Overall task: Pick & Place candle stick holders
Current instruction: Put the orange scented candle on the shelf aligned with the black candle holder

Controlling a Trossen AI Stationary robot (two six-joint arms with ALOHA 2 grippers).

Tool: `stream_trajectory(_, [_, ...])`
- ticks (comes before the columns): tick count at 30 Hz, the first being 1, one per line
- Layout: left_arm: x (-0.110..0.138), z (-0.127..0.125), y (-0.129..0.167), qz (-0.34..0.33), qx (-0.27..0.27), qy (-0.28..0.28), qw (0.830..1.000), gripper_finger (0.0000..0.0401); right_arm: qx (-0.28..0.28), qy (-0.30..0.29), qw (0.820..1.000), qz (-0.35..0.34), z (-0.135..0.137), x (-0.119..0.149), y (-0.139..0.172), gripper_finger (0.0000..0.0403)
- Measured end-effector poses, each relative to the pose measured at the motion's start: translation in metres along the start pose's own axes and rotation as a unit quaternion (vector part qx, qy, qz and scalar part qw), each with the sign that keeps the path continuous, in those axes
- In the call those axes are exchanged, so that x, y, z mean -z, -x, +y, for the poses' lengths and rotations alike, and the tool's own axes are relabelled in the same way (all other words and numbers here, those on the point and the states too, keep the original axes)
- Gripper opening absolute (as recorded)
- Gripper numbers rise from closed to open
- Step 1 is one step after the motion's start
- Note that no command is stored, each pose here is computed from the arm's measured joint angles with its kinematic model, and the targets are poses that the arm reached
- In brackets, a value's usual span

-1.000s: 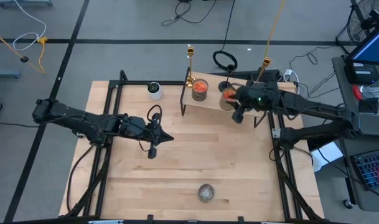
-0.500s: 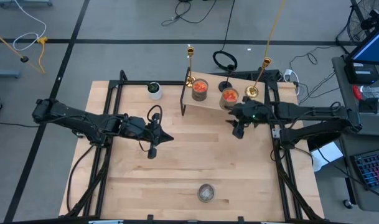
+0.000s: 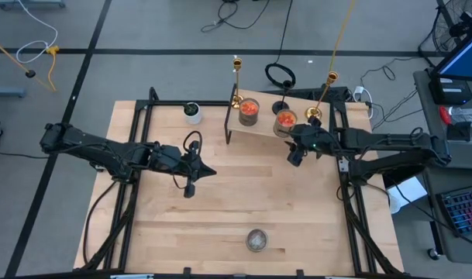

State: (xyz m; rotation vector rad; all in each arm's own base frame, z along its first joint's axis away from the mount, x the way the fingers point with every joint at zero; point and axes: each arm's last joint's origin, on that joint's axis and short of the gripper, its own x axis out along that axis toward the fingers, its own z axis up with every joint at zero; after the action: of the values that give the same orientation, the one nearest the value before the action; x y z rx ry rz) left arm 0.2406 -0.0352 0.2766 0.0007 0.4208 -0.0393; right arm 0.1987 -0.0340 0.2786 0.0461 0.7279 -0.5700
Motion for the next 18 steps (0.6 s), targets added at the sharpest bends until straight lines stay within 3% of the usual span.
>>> stream_trajectory(18, [0.0, 0.0, 0.0, 0.0, 0.0, -0.003, 1.0, 0.0003, 0.038, -0.032, 0.999, -0.003, -0.018, 0.001, -0.012, 0.0187])
